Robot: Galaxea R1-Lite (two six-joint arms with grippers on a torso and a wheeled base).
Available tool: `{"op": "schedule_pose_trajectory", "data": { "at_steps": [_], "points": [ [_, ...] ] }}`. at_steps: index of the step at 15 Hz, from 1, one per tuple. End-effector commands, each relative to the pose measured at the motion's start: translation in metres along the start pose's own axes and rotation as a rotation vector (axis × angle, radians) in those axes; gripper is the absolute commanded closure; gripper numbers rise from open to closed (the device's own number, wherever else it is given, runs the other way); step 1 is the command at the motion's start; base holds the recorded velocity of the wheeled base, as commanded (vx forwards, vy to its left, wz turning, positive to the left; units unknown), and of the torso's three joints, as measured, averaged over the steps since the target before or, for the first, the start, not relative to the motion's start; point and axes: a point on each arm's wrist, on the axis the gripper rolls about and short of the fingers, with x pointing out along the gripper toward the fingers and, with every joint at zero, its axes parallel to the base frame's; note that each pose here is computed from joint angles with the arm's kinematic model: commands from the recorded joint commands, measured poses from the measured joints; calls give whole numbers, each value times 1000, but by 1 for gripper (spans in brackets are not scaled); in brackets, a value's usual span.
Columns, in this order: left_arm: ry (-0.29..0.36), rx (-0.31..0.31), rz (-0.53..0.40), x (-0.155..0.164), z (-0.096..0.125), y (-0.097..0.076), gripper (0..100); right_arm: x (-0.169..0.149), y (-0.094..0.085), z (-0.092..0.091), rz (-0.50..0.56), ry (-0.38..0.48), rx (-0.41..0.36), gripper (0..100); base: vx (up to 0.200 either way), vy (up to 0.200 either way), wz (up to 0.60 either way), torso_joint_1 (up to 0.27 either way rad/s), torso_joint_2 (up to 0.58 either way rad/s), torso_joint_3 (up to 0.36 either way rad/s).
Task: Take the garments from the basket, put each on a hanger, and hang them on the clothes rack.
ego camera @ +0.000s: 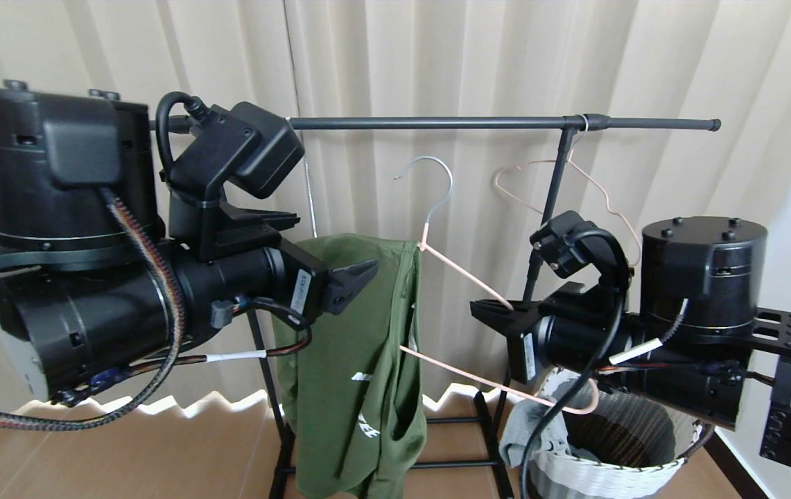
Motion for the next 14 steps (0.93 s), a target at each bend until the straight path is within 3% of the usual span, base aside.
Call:
{"op": "schedule_pose_trajectory", "data": {
  "at_steps": [1, 2, 3, 4, 6, 9, 14],
  "points": [
    [-56, 115, 14, -14, -15, 25, 0, -25, -8, 3, -21, -38, -40, 100, 0, 0, 0, 0, 0, 0],
    [-86, 218, 23, -12, -20, 39, 0, -30, -8, 4, -2, -46, -54, 100, 0, 0, 0, 0, 0, 0],
    [-93, 261, 27, -11, -22, 44, 0, -31, -7, 5, 11, -52, -60, 100, 0, 0, 0, 0, 0, 0],
    [-96, 353, -4, -4, -27, 48, 0, -33, -7, 6, 34, -61, -89, 100, 0, 0, 0, 0, 0, 0],
    [-118, 428, -80, 8, -29, 45, 0, -33, -7, 6, 42, -59, -111, 100, 0, 0, 0, 0, 0, 0],
    [-184, 515, -139, 26, -29, 37, 0, -33, -7, 8, 65, -70, -117, 100, 0, 0, 0, 0, 0, 0],
    [-214, 552, -146, 51, -29, 31, 0, -34, -3, 9, 83, -72, -121, 100, 0, 0, 0, 0, 0, 0]
  ]
}}
